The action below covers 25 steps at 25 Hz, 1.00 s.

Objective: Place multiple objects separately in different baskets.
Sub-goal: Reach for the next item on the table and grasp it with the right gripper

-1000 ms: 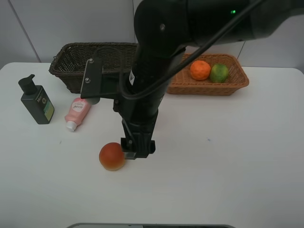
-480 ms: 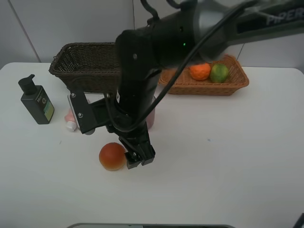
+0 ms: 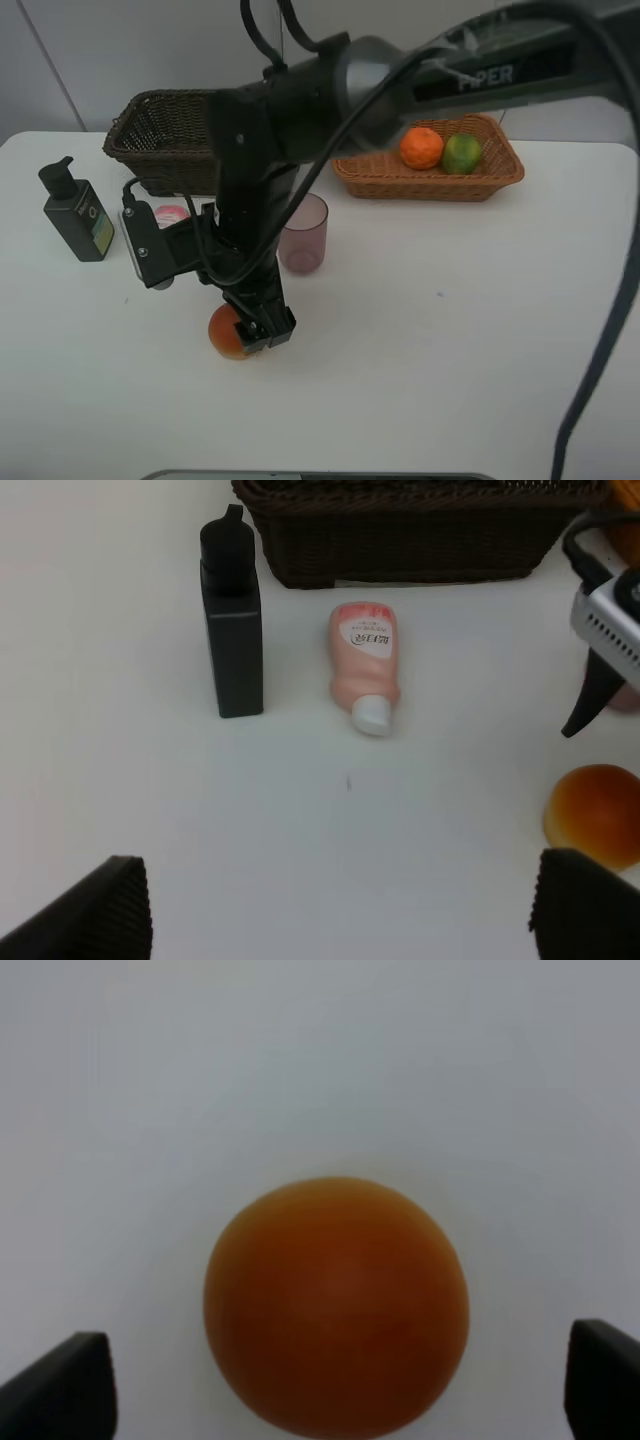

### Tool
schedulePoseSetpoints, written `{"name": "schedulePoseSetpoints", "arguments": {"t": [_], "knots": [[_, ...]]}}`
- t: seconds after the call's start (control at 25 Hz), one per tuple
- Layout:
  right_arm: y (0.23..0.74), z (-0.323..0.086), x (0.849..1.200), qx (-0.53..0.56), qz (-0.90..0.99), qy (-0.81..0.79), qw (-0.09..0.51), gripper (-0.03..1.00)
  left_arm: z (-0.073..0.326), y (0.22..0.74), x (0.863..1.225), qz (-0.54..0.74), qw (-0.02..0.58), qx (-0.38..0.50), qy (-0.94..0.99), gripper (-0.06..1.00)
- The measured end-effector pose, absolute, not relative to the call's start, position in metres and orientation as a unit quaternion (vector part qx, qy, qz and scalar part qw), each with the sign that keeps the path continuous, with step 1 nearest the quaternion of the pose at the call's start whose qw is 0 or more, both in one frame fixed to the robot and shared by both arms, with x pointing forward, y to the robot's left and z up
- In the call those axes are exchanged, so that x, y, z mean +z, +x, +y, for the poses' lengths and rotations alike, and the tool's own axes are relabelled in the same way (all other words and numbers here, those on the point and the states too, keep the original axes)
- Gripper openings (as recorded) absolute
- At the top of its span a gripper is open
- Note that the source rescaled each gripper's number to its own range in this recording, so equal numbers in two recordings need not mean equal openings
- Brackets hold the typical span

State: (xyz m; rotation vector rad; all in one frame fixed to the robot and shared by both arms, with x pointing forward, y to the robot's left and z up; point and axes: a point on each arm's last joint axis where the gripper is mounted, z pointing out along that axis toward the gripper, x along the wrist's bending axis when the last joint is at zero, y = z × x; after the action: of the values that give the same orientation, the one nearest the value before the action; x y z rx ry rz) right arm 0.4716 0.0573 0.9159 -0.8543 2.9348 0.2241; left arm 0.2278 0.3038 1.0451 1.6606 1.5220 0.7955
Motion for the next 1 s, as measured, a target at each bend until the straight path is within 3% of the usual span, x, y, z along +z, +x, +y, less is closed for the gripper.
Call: {"name": "schedulePoseSetpoints", "arguments": {"t": [0.4, 1.0], "knots": [[0.478, 0.062, 0.905, 0.075, 0.953, -0.286, 0.062, 1.0, 0.304, 0.228, 1.045, 0.593, 0.368, 0.31, 0.646, 0.98], [0.478, 0.063, 0.886, 0.063, 0.955, -0.285, 0.047, 0.97, 0.304, 0.228, 1.045, 0.593, 0.368, 0.31, 0.646, 0.98]]}}
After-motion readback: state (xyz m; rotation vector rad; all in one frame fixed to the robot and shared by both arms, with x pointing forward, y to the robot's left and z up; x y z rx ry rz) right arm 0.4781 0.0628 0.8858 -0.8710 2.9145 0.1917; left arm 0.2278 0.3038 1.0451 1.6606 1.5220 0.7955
